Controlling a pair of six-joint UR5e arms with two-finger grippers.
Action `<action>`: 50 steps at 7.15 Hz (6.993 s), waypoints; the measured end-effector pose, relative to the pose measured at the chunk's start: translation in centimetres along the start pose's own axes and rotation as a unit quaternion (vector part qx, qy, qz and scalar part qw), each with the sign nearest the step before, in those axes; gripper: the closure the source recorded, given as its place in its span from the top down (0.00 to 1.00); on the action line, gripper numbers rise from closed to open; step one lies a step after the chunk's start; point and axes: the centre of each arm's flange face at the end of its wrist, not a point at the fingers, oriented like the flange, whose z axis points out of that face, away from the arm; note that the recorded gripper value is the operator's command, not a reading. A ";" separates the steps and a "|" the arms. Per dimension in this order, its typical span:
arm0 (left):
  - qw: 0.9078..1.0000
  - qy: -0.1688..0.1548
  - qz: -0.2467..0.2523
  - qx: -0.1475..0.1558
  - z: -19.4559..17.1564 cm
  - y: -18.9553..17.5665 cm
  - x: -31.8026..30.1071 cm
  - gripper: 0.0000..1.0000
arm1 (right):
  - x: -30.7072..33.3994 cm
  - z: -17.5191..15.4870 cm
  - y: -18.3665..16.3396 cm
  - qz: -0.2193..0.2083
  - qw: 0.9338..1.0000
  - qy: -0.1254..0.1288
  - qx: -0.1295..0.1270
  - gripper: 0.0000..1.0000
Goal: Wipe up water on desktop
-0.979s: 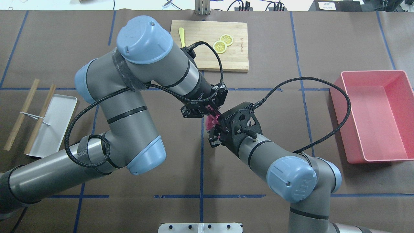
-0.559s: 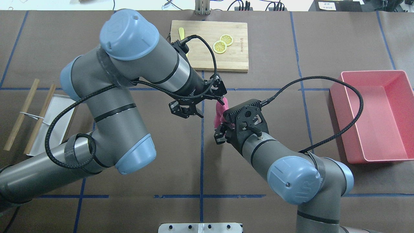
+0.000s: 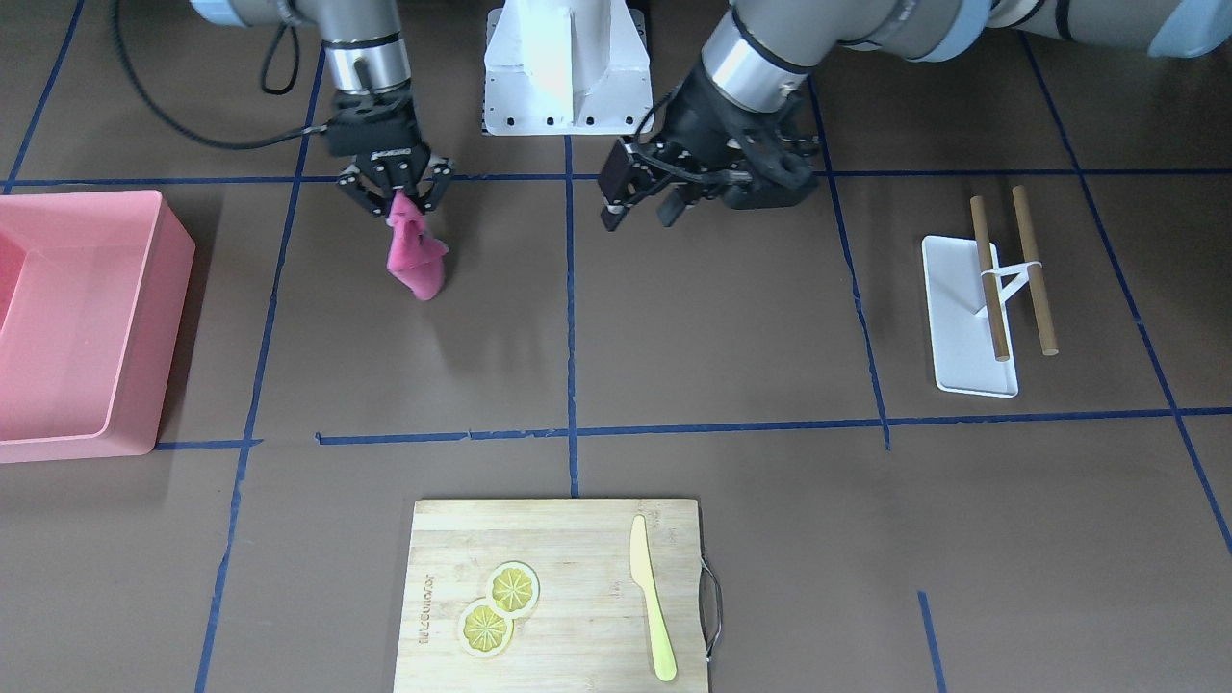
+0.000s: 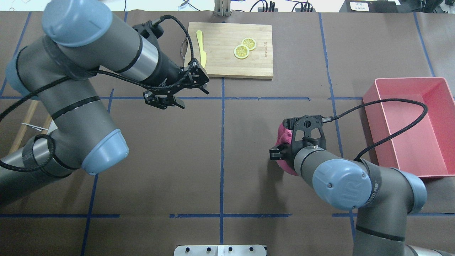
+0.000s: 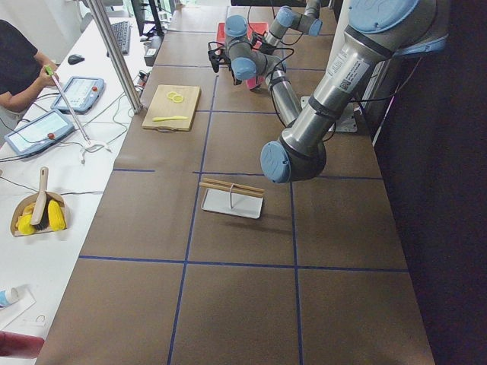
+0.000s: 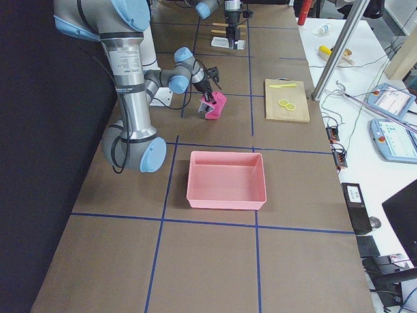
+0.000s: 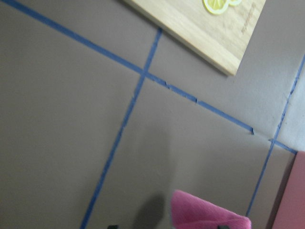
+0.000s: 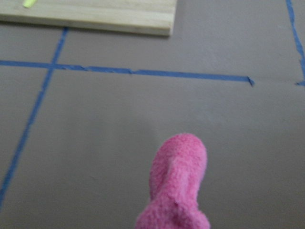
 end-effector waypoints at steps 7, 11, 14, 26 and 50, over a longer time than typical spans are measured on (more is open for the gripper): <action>0.989 -0.056 0.100 0.088 -8.4 -10.0 -13.4 0.78 | 6.0 8.8 -4.4 0.008 0.986 0.048 -0.161 0.00; 0.971 -0.112 0.178 0.112 -12.5 -13.7 -21.7 0.78 | -12.6 8.5 -6.7 0.083 0.980 -0.001 -0.182 0.00; 0.962 -0.144 0.204 0.115 -14.3 -15.3 -26.4 0.81 | -16.2 8.0 -7.2 0.105 0.975 -0.010 -0.194 0.00; 0.935 -0.201 0.274 0.103 -17.5 -17.2 -34.8 0.84 | -7.5 7.5 -5.8 0.083 0.970 -0.011 -0.226 0.00; 0.935 -0.196 0.295 0.018 -21.7 -21.6 -49.3 1.00 | 47.2 -4.1 -16.7 -0.006 0.979 0.022 -0.204 1.00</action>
